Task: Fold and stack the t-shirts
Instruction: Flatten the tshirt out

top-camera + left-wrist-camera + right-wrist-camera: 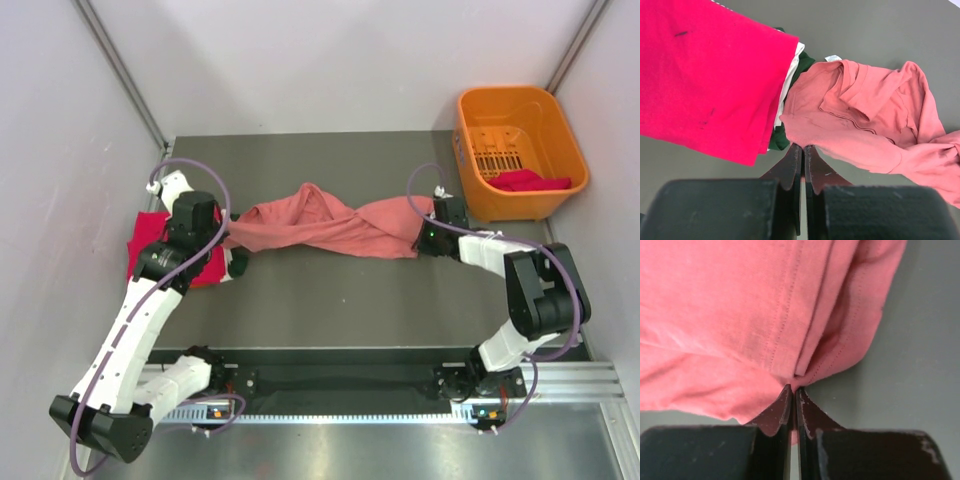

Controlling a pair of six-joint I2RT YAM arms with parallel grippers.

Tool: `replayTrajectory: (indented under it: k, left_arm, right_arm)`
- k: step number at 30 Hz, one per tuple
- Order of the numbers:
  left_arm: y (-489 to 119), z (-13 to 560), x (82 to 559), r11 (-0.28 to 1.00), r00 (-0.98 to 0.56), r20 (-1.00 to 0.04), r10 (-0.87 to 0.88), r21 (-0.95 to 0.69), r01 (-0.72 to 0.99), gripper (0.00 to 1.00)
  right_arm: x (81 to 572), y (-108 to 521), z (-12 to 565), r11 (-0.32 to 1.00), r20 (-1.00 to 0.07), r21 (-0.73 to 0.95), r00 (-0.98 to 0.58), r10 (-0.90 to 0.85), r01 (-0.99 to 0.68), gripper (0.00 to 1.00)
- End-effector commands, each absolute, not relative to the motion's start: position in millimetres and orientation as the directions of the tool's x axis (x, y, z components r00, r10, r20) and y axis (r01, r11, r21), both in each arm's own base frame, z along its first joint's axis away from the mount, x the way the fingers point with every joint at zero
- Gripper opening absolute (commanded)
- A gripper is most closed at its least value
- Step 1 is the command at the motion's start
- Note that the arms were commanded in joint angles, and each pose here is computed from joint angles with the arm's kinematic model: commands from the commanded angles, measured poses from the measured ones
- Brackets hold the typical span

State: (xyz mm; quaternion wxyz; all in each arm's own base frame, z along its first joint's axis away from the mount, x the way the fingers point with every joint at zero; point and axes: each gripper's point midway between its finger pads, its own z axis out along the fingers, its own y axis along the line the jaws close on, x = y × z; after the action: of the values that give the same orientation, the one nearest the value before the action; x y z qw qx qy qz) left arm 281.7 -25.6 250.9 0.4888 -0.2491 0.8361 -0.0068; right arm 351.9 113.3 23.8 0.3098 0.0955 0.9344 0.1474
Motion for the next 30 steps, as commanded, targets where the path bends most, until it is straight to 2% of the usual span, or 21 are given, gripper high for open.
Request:
replayTrajectory:
  k: [1, 6, 8, 9, 10, 11, 13, 14, 17, 21, 24, 25, 30]
  left_arm:
    - [-17.7, 264.7, 284.6, 0.872, -0.339, -0.844, -0.415, -0.262, -0.414, 0.00]
    - [-15.9, 268.7, 283.1, 0.874, -0.338, -0.849, -0.407, -0.254, -0.415, 0.00]
    - [-16.4, 270.5, 283.2, 0.875, -0.335, -0.850, -0.408, -0.258, -0.410, 0.00]
    - [-16.4, 270.8, 283.4, 0.875, -0.334, -0.850, -0.407, -0.258, -0.410, 0.00]
    - [-17.0, 271.1, 284.5, 0.875, -0.335, -0.850, -0.407, -0.258, -0.409, 0.00]
    - [-17.7, 269.2, 285.1, 0.876, -0.340, -0.848, -0.406, -0.256, -0.407, 0.00]
    - [-18.6, 267.6, 285.9, 0.877, -0.345, -0.846, -0.407, -0.256, -0.407, 0.00]
    - [-19.4, 264.5, 287.1, 0.878, -0.353, -0.843, -0.405, -0.251, -0.407, 0.00]
    - [-21.0, 259.3, 288.4, 0.880, -0.367, -0.838, -0.404, -0.246, -0.407, 0.00]
    - [-18.2, 255.7, 289.6, 0.877, -0.370, -0.840, -0.398, -0.231, -0.421, 0.00]
    - [-20.4, 254.6, 291.7, 0.880, -0.379, -0.836, -0.398, -0.231, -0.414, 0.00]
    - [-21.7, 254.3, 291.3, 0.882, -0.383, -0.833, -0.400, -0.236, -0.408, 0.00]
    - [-23.2, 252.5, 289.2, 0.883, -0.383, -0.831, -0.403, -0.245, -0.400, 0.00]
  right_arm:
    - [352.5, 102.1, 41.4, 0.956, -0.603, 0.270, -0.754, 0.262, 0.116, 0.01]
    - [325.5, 85.7, 80.0, 0.987, -0.659, 0.090, -0.735, 0.158, 0.132, 0.01]
    - [320.5, 86.9, 92.7, 0.989, -0.674, 0.084, -0.724, 0.146, 0.121, 0.02]
    - [317.2, 88.6, 101.5, 0.990, -0.683, 0.090, -0.716, 0.143, 0.112, 0.09]
    - [318.9, 90.9, 109.6, 0.989, -0.691, 0.101, -0.708, 0.145, 0.105, 0.21]
    - [319.6, 92.9, 111.6, 0.990, -0.689, 0.102, -0.710, 0.143, 0.100, 0.42]
    - [327.1, 100.6, 119.6, 0.991, -0.696, 0.109, -0.705, 0.134, 0.081, 0.75]
    - [330.0, 103.3, 118.9, 0.991, -0.690, 0.113, -0.711, 0.131, 0.073, 0.78]
    - [335.5, 114.4, 114.0, 0.991, -0.664, 0.128, -0.739, 0.114, 0.038, 0.78]
    - [330.5, 115.9, 112.0, 0.988, -0.672, 0.152, -0.730, 0.125, 0.029, 0.67]
    - [321.1, 109.0, 103.4, 0.989, -0.662, 0.140, -0.739, 0.124, 0.039, 0.53]
    - [314.9, 106.1, 95.8, 0.990, -0.648, 0.135, -0.752, 0.121, 0.043, 0.51]
    - [295.7, 102.5, 85.7, 0.986, -0.631, 0.157, -0.763, 0.136, 0.046, 0.52]
